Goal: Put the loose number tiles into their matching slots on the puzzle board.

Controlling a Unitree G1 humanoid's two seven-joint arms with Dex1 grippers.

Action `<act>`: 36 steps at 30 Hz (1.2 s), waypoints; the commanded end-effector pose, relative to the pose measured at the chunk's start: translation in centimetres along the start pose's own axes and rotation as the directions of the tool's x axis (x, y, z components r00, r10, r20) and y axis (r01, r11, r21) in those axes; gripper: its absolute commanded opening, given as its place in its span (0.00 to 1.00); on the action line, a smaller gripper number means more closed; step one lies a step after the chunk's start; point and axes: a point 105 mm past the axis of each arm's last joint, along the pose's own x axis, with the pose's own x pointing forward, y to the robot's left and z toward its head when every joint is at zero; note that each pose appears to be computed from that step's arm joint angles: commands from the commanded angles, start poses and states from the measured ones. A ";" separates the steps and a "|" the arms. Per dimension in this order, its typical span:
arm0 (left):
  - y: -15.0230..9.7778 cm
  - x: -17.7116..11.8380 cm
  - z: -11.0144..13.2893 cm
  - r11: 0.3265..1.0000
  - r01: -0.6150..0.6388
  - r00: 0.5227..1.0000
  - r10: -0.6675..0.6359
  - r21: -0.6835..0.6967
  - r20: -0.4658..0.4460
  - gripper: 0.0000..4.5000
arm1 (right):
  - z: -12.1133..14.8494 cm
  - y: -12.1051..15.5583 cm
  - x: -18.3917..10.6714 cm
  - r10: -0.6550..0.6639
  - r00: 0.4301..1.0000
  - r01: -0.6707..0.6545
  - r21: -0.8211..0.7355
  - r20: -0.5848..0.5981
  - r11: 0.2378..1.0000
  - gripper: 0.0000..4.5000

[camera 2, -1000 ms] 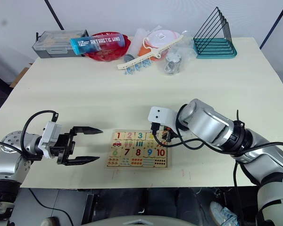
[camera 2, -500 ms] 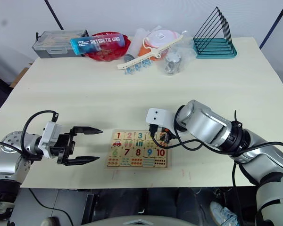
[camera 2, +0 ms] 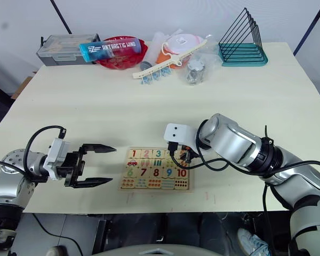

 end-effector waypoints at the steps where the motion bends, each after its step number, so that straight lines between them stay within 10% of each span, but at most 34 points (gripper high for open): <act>1: -0.3 -0.1 0.4 0.999 0.035 0.999 -0.035 0.026 0.000 1.00 | 0.4 0.2 -0.4 0.004 1.000 -0.004 -0.049 0.013 0.999 0.38; 8: -0.2 -0.1 0.4 0.999 0.034 0.999 -0.034 0.025 0.001 1.00 | 0.2 0.1 -0.7 0.000 1.000 0.001 -0.064 0.018 0.998 0.99; 23: -0.2 -0.1 0.4 0.999 0.030 1.000 -0.030 0.025 0.004 1.00 | -0.9 -1.2 -2.8 -0.064 0.971 0.057 0.037 0.231 0.998 0.99; 34: -0.1 -0.2 0.4 0.999 0.028 1.000 -0.028 0.028 0.003 1.00 | -2.4 -2.1 -3.6 -0.149 0.897 0.126 0.083 0.417 0.989 0.01; 36: 0.0 -0.2 0.4 0.999 0.028 1.000 -0.028 0.029 0.002 1.00 | -3.0 -2.5 -3.5 -0.178 0.888 0.152 0.097 0.424 0.984 0.01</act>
